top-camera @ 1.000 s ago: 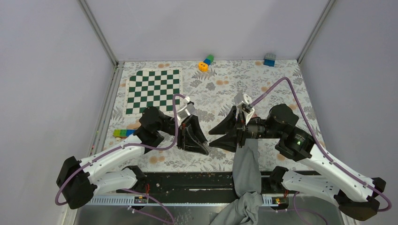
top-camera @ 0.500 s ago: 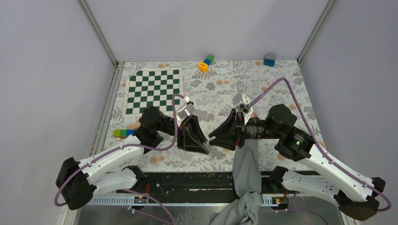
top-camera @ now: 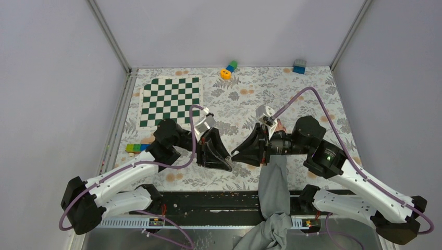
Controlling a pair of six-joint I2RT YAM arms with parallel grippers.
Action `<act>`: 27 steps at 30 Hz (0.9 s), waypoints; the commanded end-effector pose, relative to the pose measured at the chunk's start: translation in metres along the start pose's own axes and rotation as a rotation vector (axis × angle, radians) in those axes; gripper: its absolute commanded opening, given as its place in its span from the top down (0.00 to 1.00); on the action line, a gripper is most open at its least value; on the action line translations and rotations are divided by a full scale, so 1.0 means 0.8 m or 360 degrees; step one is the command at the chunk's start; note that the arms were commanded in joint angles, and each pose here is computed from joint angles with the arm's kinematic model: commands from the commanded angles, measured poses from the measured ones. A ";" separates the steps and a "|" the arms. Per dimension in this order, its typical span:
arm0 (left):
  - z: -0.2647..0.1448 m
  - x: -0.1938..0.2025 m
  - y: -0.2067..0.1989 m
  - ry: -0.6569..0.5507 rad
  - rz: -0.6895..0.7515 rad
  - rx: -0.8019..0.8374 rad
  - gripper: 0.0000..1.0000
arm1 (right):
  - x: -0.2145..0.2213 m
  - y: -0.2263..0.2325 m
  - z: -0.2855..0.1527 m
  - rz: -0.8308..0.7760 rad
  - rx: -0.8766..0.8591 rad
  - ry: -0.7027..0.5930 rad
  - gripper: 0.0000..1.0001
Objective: Paint the nails
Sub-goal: Screw the nail polish bottle.
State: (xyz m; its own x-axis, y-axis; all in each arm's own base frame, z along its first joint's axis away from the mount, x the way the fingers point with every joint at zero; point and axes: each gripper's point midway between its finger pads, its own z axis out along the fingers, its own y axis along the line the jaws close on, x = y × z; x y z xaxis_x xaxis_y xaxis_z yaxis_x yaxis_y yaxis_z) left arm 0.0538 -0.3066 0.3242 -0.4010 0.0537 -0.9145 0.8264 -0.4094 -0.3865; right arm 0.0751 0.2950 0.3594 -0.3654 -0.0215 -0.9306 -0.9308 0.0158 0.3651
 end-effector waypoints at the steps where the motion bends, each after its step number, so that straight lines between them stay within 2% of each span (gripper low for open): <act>1: 0.001 -0.024 -0.006 -0.0062 0.0134 -0.0019 1.00 | -0.004 0.008 0.003 -0.0018 -0.0049 -0.0005 0.70; 11: -0.001 -0.026 0.003 -0.0078 0.0132 -0.0076 1.00 | 0.009 -0.001 0.004 -0.0033 0.0024 0.0076 0.83; 18: -0.005 -0.024 0.021 -0.0067 0.0123 -0.0208 1.00 | 0.018 -0.014 0.008 -0.0004 0.0117 0.0145 1.00; 27: -0.022 -0.025 0.060 -0.0076 0.0180 -0.0555 1.00 | 0.031 -0.056 0.025 0.0248 0.0387 0.0192 1.00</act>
State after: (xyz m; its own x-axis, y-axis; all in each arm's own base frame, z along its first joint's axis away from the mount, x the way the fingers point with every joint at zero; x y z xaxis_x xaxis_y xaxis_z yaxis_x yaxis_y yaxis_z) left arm 0.0742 -0.3055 0.2932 -0.4269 0.1051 -0.8981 0.8664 -0.2368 -0.4396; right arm 0.0995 0.3037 0.3233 -0.4399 -0.1301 -0.8886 -0.8895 0.1991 0.4113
